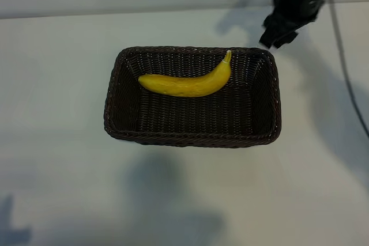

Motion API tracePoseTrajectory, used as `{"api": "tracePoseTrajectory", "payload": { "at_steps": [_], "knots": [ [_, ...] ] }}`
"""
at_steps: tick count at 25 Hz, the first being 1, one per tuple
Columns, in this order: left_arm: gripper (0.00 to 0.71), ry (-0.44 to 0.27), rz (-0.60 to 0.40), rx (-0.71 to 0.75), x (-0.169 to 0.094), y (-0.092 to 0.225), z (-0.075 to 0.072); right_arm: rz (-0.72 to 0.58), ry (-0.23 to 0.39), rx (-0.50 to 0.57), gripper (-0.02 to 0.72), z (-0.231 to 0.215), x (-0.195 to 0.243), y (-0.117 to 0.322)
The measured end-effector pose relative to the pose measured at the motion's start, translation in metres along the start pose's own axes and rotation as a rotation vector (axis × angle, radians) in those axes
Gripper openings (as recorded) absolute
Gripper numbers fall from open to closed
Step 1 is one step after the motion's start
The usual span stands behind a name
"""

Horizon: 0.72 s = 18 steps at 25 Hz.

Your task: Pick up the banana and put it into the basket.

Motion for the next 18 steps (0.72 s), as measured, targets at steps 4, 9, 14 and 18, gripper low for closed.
{"api": "tracePoseTrajectory", "payload": {
  "at_steps": [4, 9, 14, 18],
  "knots": [
    [0.558, 0.000, 0.000, 0.001, 0.000, 0.000, 0.000, 0.024, 0.016, 0.293, 0.553, -0.029, 0.001, 0.023],
    [0.558, 0.000, 0.000, 0.001, 0.000, 0.000, 0.000, 0.102, 0.014, 0.604, 0.553, -0.054, 0.000, 0.056],
    [0.558, 0.000, 0.000, 0.001, 0.000, 0.000, 0.000, 0.181, -0.005, 0.642, 0.552, -0.064, -0.002, 0.079],
    [0.558, 0.000, 0.000, 0.001, 0.000, 0.000, 0.000, 0.205, 0.045, 0.622, 0.552, -0.071, -0.006, 0.087]
  ]
}}
Point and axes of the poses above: a point on each arm's last joint axis where the gripper is mounted, x pointing out along that axis toward the gripper, z along the wrist's bending axis when the last joint is at zero, y = z × x, the point moved 3 cm from there along x, pointing out along that axis toward the gripper, and after that the axes turned 12 degrees about -x, right-handed, at the moved point
